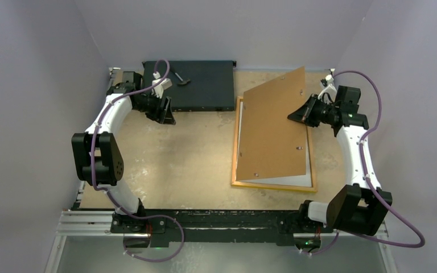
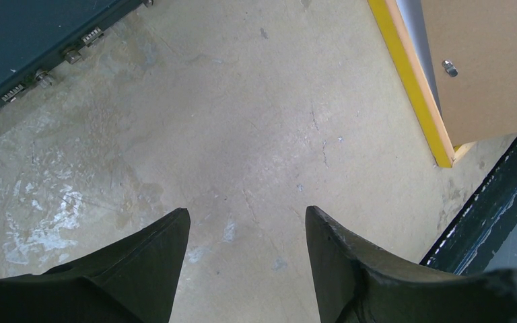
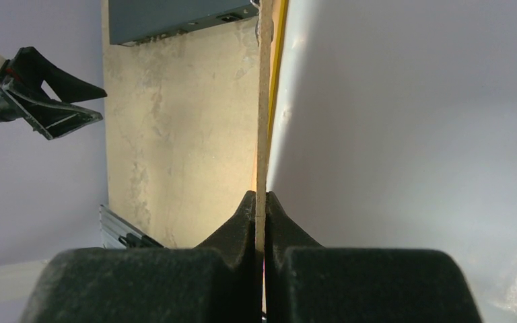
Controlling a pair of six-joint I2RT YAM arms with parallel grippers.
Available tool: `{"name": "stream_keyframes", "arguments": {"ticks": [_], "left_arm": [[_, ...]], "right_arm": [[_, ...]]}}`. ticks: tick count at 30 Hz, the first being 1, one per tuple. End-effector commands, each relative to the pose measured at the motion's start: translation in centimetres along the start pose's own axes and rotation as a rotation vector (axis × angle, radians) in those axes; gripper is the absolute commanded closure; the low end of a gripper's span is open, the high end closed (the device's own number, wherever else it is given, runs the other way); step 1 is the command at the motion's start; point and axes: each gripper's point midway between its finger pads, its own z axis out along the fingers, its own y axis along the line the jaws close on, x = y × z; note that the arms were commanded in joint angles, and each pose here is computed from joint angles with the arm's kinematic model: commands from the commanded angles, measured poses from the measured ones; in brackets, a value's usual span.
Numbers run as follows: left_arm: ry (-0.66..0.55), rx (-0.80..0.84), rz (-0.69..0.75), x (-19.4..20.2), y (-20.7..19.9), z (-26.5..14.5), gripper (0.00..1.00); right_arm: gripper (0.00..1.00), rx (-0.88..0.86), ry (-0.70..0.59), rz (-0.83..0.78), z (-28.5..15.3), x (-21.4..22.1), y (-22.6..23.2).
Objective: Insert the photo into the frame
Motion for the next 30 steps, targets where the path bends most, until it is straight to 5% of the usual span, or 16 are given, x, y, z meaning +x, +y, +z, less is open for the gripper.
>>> {"name": "stream_keyframes", "arguments": {"ticks": [1, 21, 30], "left_arm": [[-0.029, 0.001, 0.032, -0.8, -0.6, -0.5, 0.38], [-0.023, 0.009, 0.031, -1.0, -1.0, 0.3, 0.37], [-0.022, 0.010, 0.030, -1.0, -1.0, 0.5, 0.38]], "right_arm": [[1.00, -0.040, -0.019, -0.051, 0.3, -0.5, 0.5], [0.92, 0.034, 0.026, -0.044, 2.5, -0.5, -2.9], [0.77, 0.047, 0.013, -0.061, 3.0, -1.7, -3.3]]}}
